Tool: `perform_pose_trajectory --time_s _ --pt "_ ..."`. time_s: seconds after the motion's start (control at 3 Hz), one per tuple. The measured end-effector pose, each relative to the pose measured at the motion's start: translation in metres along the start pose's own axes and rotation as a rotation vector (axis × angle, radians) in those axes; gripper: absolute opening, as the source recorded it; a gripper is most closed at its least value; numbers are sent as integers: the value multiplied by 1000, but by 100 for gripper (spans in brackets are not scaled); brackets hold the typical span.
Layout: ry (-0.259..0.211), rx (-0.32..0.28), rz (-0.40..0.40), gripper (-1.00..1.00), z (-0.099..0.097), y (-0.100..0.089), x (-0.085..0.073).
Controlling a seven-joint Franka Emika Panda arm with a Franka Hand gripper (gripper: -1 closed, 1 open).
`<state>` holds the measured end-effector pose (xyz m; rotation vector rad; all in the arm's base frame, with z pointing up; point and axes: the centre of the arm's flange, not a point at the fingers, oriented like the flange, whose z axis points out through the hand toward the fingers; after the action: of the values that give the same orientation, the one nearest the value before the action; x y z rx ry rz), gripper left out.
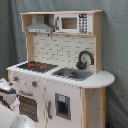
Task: Play with the kitchen
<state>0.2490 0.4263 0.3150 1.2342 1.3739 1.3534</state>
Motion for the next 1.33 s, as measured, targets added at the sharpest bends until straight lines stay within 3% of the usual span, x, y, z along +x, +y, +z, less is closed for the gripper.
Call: perform_pose_trajectory --time_s 0.67,1.33 --pt "3 -75 161 100 -9 -24 -3" --pt "-4 -153 309 100 -9 -34 -17"
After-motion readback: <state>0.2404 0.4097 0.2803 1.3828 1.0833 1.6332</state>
